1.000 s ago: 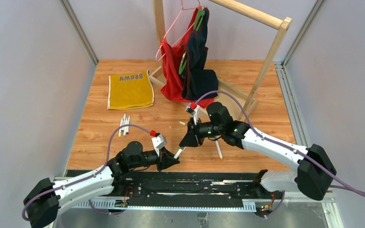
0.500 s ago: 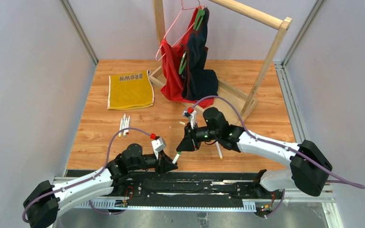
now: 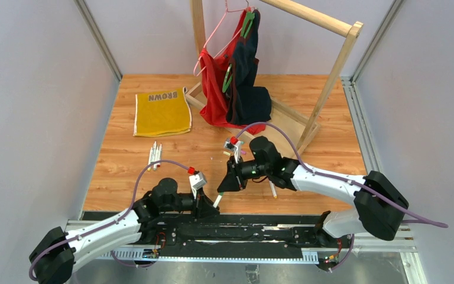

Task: Insert the pens into the pen caps
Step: Press the pen cap onto the pen.

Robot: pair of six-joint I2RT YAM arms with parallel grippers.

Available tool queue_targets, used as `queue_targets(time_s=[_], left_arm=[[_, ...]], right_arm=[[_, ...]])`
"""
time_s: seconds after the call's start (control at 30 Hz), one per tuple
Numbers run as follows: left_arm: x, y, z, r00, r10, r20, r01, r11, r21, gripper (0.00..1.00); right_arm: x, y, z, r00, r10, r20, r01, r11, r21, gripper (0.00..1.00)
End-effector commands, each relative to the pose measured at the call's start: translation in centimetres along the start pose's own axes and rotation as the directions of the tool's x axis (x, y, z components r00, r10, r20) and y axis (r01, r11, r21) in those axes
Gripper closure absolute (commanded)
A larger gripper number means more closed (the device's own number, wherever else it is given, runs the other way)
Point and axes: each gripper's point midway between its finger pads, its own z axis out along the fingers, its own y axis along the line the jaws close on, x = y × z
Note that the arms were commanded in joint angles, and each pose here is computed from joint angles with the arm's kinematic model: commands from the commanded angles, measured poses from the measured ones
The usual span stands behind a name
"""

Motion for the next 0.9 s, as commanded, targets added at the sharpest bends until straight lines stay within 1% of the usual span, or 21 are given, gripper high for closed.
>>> queue_targets(time_s=[0.0,0.13,0.3,0.63,0.87], left_arm=[[-15.7,-3.1,-2.3,0.830,0.192,0.524,-0.200,0.979,-0.043,1.00],[-16.7,-3.1,-3.0,0.804,0.183,0.566,-0.185,0.981,-0.055,1.00],[-17.8,-3.1,-3.7,0.773,0.184,0.607,-0.176,0.982,-0.073,1.00],[-18.9,-3.1,-3.9,0.752,0.179,0.635,-0.176,0.982,-0.068,1.00],[-19.9,-3.2,-4.6,0.718,0.180,0.672,-0.176,0.982,-0.075,1.00]], right_arm=[[11.9,3.1,-0.7,0.896,0.168,-0.411,-0.223,0.971,-0.088,0.99],[12.6,3.0,-0.6,0.884,0.189,-0.427,-0.245,0.966,-0.079,0.99],[12.6,3.2,-0.2,0.889,0.205,-0.409,-0.264,0.960,-0.095,0.99],[13.3,3.7,-0.4,0.880,0.226,-0.418,-0.298,0.948,-0.114,0.99],[14.2,4.0,-0.7,0.871,0.233,-0.433,-0.312,0.942,-0.120,0.99]])
